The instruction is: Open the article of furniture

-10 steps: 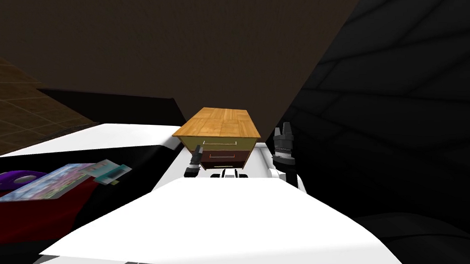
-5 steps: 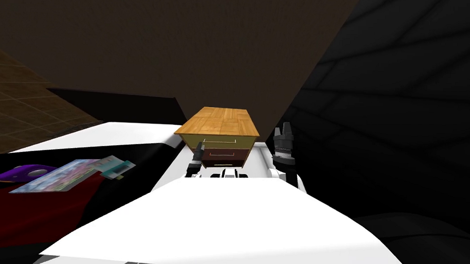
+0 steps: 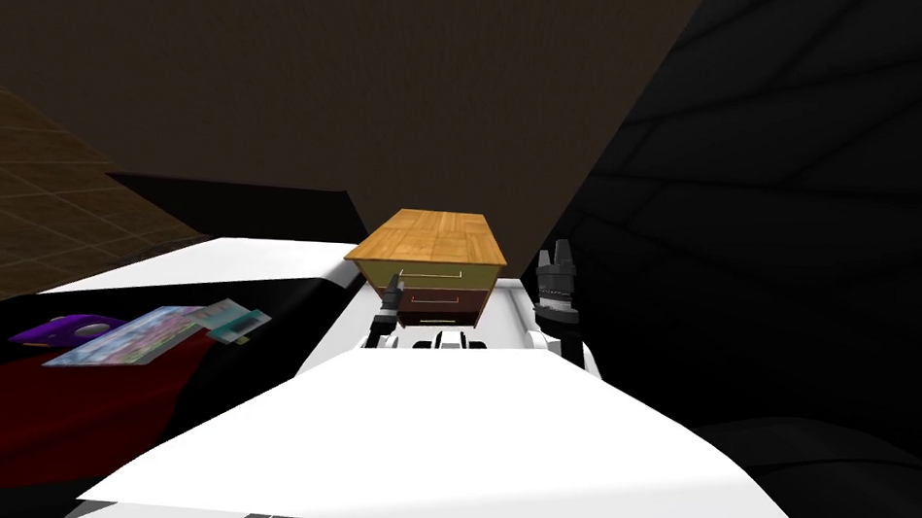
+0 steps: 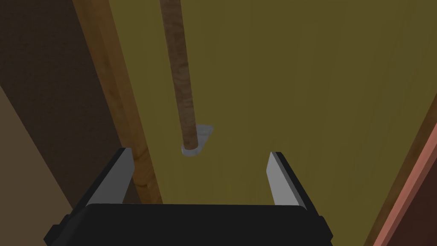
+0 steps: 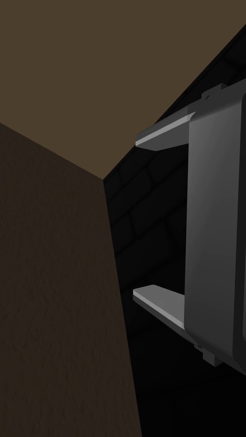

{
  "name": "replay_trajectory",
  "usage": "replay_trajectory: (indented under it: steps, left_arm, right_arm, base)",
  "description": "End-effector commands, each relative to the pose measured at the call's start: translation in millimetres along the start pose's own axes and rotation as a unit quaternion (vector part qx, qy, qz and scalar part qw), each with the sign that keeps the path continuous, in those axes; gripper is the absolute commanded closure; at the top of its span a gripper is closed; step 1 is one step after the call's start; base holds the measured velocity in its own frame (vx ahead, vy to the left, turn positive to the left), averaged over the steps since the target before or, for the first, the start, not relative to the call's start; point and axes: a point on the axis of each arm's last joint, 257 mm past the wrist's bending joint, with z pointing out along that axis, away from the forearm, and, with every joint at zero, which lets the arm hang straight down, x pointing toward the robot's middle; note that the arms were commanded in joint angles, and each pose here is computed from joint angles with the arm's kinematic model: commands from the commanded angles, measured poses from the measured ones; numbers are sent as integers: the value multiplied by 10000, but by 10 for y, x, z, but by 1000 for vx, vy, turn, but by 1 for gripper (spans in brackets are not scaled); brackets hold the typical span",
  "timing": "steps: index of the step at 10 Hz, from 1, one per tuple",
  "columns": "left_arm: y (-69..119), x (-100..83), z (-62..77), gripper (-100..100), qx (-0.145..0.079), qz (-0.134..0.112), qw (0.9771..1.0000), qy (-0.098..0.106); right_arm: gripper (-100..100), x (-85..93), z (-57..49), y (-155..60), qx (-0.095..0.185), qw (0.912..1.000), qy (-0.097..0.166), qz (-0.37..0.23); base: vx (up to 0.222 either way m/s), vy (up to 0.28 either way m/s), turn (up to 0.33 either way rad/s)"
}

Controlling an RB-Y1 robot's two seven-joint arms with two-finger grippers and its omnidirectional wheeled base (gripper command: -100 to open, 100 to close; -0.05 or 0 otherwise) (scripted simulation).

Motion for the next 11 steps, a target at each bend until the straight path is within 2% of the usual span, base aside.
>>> replay_trajectory:
  steps: [1, 11]
  left_arm:
    - [28, 38, 109, -100, -103, -83, 9999, -9]
    - [59, 200, 549, -100, -475, -413, 9980, 3]
  right_arm:
    - [0, 0, 0, 0, 0, 10000, 0, 0]
    - [0, 0, 0, 0, 0, 10000, 0, 0]
  base:
    - [-46, -14, 21]
    - [-45, -21, 22]
